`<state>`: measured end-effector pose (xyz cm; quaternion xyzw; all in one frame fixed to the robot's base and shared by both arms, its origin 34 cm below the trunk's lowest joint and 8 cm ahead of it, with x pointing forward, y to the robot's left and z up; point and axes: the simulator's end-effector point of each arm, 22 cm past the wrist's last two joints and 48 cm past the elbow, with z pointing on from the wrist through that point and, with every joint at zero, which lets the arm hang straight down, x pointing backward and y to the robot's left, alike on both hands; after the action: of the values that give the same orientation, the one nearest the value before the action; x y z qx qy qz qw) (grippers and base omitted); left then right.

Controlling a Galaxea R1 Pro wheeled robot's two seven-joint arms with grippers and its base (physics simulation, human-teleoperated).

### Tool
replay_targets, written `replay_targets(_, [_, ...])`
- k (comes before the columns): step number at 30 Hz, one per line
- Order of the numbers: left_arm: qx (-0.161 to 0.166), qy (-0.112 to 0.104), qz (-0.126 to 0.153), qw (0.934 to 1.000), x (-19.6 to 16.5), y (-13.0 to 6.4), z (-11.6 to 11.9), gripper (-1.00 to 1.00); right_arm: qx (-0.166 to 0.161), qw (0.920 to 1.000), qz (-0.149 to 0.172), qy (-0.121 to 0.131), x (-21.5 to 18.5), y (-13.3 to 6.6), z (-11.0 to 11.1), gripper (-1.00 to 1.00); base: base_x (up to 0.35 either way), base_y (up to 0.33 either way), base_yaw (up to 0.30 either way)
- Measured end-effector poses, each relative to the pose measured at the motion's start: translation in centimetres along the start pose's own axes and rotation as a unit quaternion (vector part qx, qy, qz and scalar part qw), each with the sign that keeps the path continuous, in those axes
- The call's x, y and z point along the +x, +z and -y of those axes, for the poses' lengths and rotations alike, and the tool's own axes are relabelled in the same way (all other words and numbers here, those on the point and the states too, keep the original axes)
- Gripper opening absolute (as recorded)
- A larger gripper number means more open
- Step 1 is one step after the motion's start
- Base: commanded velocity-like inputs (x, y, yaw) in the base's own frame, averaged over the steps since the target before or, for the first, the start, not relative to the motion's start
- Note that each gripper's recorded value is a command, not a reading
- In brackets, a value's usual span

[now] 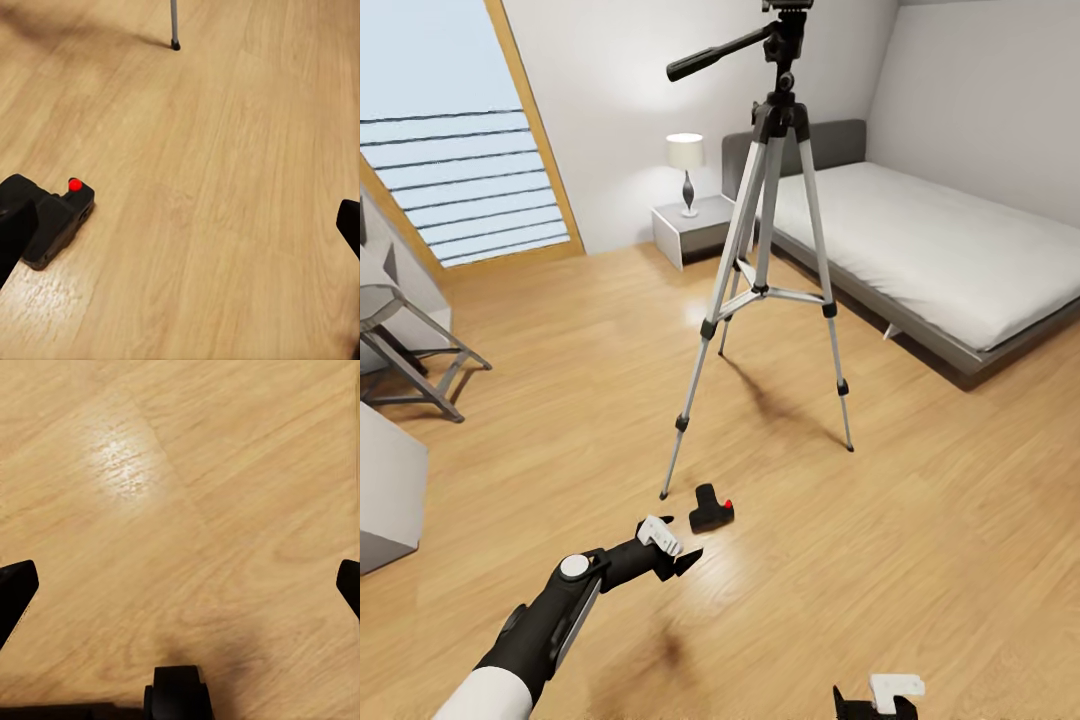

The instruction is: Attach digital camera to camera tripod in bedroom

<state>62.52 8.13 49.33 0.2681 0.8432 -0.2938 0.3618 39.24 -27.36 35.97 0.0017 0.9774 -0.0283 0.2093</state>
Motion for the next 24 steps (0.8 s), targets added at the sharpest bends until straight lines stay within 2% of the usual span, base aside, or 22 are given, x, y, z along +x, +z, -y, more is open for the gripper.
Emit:
replay_targets(7, [0.0,-0.001,-0.004,1.0,0.5,0.1,0.0,1.0,0.001,0.9988,0.048,0.002,-4.7,-0.1,0.1,1.0,0.0,0.0,0.0])
replay_targets(9, [0.0,-0.002,-0.006,1.0,0.6,0.1,0.0,1.0,0.001,0.9972,0.074,0.003,-7.4,-0.3,0.1,1.0,0.0,0.0,0.0])
replay_targets(14, [0.001,-0.005,-0.008,1.0,0.9,0.3,0.0,1.0,0.002,0.9947,0.103,0.005,-11.0,0.0,0.1,1.0,0.0,0.0,0.0])
replay_targets(24, [0.004,-0.011,-0.012,0.9999,1.6,0.7,0.3,1.0,0.002,0.9916,0.129,0.008,-16.1,1.0,0.0,1.0,0.0,0.0,0.0])
